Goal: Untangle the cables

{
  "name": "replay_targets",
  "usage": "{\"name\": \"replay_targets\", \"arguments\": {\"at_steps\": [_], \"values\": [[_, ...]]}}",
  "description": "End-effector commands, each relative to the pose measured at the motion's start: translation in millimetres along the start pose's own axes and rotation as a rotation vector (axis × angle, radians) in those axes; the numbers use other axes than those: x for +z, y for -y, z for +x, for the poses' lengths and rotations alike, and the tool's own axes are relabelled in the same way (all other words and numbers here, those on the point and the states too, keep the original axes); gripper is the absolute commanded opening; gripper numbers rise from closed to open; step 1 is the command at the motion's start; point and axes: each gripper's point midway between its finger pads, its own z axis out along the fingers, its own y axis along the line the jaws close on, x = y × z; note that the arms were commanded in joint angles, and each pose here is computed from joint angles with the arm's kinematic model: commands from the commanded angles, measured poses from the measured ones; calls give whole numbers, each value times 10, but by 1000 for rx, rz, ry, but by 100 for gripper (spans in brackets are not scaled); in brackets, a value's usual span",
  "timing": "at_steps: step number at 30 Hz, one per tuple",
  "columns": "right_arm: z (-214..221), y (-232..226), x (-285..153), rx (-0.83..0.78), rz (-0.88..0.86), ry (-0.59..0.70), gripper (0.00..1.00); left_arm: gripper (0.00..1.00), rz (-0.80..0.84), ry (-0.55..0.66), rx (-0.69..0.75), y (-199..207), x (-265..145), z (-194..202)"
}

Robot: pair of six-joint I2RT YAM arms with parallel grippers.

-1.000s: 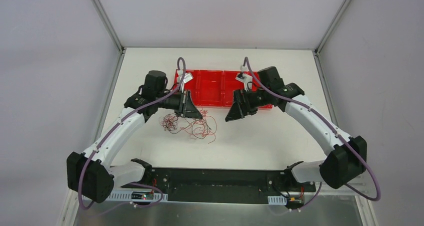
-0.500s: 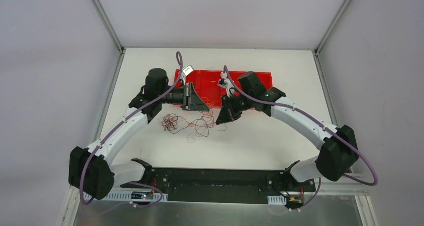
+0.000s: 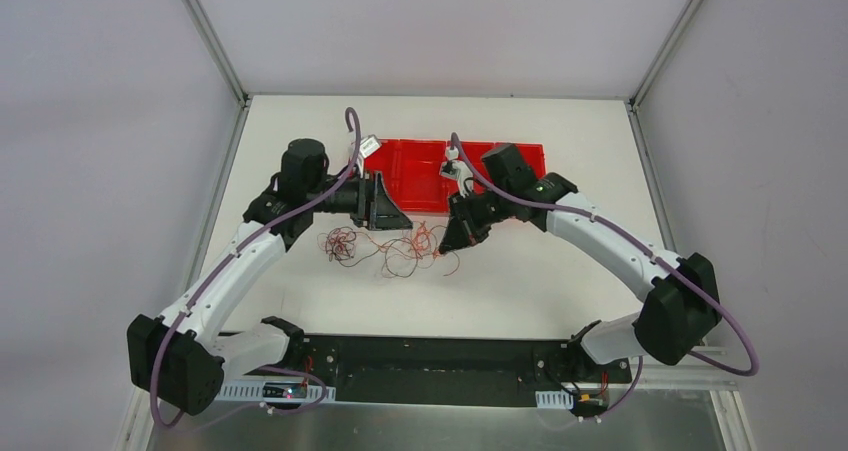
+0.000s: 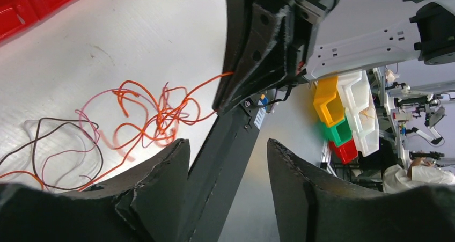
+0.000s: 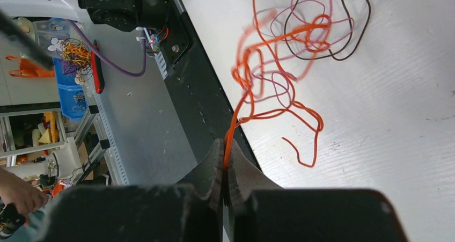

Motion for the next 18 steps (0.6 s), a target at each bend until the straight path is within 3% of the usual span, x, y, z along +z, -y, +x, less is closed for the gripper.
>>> {"name": "replay_targets", "arguments": {"at_steps": [1,8,14,18], "values": [[-49,-269,-163,-93,-68,24,0,58,-28,9,68,-77,6,-68],[-10,-313,-175,-100,-86,16,0,66,-73,-58,106,-306,106,126],[-35,-407,-209,-116,-116,16,0,77,-20,-188,179,-376,298,475],[-36,-468,-244,-127,-135,13,0,78,36,-239,249,-385,372,591]]}}
